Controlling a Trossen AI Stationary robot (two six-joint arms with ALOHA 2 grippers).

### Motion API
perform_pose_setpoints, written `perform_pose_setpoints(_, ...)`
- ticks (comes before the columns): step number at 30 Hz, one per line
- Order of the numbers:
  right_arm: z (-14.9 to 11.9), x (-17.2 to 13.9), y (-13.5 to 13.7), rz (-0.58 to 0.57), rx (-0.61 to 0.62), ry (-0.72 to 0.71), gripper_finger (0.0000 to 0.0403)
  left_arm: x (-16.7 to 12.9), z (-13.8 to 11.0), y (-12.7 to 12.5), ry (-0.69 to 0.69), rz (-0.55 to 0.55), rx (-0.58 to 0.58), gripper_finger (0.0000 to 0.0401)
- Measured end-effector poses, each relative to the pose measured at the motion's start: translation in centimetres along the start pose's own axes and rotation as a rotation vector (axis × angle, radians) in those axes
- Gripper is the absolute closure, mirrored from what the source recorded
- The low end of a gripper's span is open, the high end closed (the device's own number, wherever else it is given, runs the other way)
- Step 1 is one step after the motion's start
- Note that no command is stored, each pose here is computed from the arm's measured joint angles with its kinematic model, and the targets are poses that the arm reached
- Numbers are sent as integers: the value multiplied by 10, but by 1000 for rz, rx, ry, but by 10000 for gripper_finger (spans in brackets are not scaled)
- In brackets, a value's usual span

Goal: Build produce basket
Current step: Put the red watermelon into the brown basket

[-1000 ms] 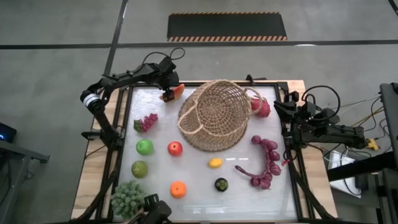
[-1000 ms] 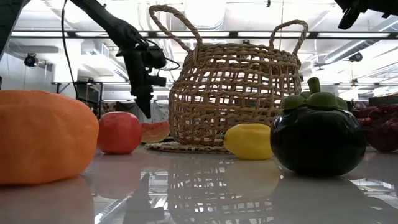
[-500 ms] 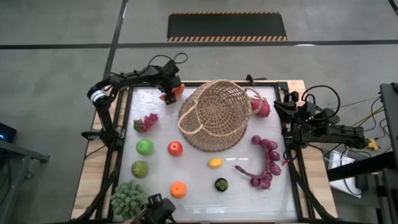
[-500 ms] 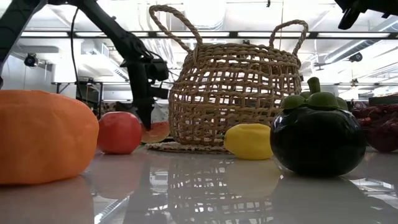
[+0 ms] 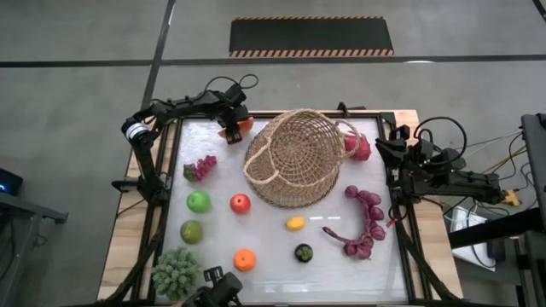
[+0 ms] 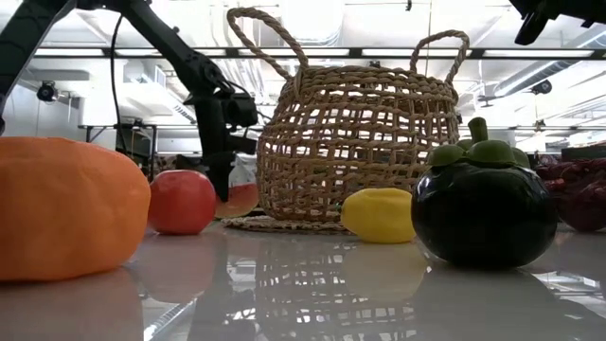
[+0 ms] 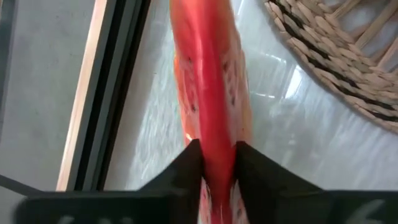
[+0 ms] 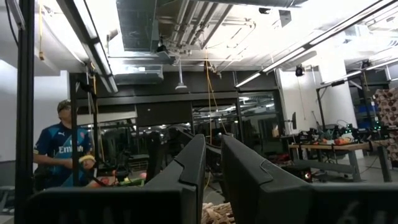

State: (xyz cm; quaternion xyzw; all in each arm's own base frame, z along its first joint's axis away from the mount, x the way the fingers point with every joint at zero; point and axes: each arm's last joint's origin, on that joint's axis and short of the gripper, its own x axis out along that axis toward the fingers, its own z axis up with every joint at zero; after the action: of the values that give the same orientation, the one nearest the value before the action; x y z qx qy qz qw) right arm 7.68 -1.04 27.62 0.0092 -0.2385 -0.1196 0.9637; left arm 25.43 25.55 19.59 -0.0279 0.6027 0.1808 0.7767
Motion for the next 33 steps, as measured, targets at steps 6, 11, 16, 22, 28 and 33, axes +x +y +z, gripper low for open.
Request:
perform_pose_setpoints(6,0,0,0,0,0,0,360,-18,-2,0,14,70,-12,375)
perform_pose_setpoints(11,0,0,0,0,0,0,360,-64,-1,3,-31,261,-19,375)
perform_pose_setpoints(16,0,0,0,0,0,0,360,-128,-1,-10,-154,441,-42,375)
perform_pose_setpoints(22,0,0,0,-1,-3,0,360,-201,-2,-58,-391,514,6,375)
perform_pose_setpoints(28,0,0,0,-1,-3,0,360,-251,3,-116,-660,432,137,375)
perform_pose_setpoints(33,0,0,0,-1,-2,0,360,-272,21,-161,-816,351,262,375)
